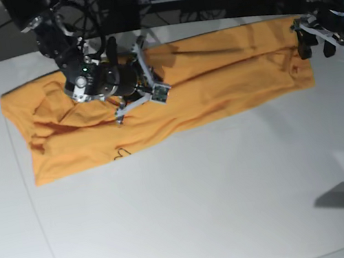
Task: Fold the T-shirt properly
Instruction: 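Lift the hem end with the right gripper and carry it toward the left gripper, then lay the hem end over the collar end, bringing both grippers together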
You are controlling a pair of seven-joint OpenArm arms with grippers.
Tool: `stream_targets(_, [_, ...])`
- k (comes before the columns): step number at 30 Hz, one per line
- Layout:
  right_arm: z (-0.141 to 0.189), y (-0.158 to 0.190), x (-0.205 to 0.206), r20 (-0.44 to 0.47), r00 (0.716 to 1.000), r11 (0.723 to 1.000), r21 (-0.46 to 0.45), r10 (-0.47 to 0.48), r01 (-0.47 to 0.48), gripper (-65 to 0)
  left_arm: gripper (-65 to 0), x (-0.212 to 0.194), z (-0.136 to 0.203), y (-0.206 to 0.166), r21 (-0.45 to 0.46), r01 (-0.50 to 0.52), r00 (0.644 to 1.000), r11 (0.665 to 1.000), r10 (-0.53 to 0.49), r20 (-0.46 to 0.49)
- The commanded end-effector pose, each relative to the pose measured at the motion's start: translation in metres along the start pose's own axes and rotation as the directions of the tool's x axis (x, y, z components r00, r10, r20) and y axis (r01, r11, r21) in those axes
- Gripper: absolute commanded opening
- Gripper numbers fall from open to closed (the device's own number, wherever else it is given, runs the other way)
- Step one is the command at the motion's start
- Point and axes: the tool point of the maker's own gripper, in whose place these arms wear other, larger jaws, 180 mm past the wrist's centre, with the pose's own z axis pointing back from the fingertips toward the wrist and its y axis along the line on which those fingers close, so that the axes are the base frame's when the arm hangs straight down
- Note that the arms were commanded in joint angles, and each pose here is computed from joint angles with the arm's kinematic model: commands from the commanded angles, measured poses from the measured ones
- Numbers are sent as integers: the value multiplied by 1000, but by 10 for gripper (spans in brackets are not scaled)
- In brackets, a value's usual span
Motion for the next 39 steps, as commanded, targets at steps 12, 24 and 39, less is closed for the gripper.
stream_targets(12, [-14,-7,-28,-13,998,998,25,-60,60,-621,-255,-12,-18,29,25,-129,992,991,129,-2])
stream_targets(24, [-13,-8,-27,-11,998,998,22,-56,57,-622,-255,-31,-58,1,-78,-178,981,981,171,-91])
stream_targets(39, [-12,-13,-24,-9,999,999,13,-50,50,-622,-650,-48,-65,-44,-227,-91,986,970,56,-154])
